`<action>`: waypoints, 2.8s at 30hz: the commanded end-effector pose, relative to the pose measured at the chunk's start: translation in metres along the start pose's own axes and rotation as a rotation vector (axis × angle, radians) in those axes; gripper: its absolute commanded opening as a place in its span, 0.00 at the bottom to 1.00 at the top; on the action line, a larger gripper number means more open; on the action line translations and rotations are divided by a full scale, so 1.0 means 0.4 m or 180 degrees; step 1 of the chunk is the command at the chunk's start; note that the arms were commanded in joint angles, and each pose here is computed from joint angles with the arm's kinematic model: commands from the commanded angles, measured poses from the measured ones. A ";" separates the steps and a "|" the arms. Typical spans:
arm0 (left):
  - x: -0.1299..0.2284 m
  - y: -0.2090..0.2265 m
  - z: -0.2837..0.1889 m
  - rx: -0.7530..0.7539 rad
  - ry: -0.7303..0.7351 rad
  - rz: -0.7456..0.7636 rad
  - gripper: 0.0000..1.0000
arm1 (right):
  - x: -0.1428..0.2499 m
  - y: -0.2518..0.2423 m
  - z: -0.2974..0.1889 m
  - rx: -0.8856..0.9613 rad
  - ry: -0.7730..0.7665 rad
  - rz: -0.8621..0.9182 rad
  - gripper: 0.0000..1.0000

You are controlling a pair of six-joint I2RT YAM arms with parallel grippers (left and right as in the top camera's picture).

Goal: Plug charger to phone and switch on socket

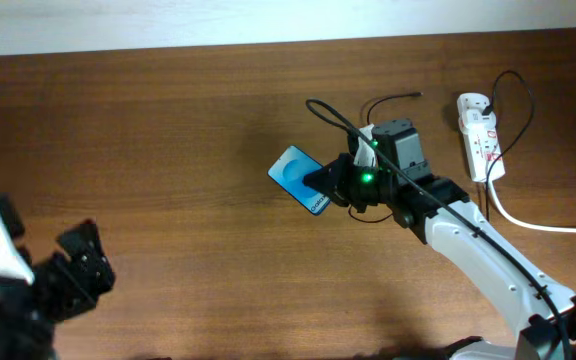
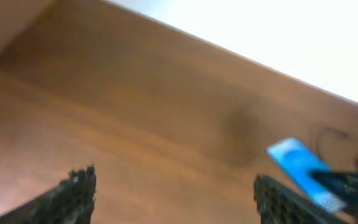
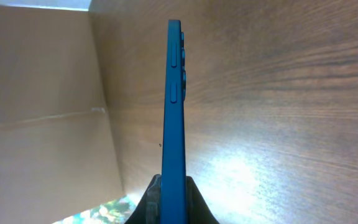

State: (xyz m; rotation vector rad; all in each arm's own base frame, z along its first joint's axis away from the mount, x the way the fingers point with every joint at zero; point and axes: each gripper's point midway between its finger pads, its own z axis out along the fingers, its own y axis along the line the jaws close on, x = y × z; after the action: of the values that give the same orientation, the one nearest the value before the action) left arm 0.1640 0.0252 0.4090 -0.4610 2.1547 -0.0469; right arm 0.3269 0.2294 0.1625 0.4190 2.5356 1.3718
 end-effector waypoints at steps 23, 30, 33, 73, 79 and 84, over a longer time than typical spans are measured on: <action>0.444 -0.517 0.583 0.3263 0.3416 -0.2619 0.99 | -0.071 0.113 -0.002 -0.0239 -0.0712 0.0089 0.04; 0.431 -0.514 0.619 0.2902 0.3458 -0.3174 0.78 | 0.034 0.151 0.044 -0.0348 -0.0286 0.0788 0.04; 0.430 -0.513 0.622 0.2892 0.3438 -0.3185 0.66 | 0.049 0.153 0.047 -0.0352 -0.0189 0.0875 0.04; 0.443 -0.524 0.654 0.2751 0.3161 -0.3173 0.00 | 0.092 0.129 0.061 -0.0188 -0.0019 0.0863 0.41; 0.469 -0.461 0.678 0.2649 0.3203 -0.3030 0.00 | -0.065 0.053 0.012 0.0281 -0.0847 -0.0717 0.96; 0.482 -0.451 0.700 0.2823 0.3274 -0.2888 0.00 | -0.230 -0.064 -0.107 0.0685 -0.1463 -0.0409 0.99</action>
State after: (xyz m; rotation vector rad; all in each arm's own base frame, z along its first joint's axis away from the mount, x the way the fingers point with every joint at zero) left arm 0.3453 -0.1644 0.1312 -1.0717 2.2632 -1.9337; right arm 0.3730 0.1932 0.1571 0.4945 2.3695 0.9686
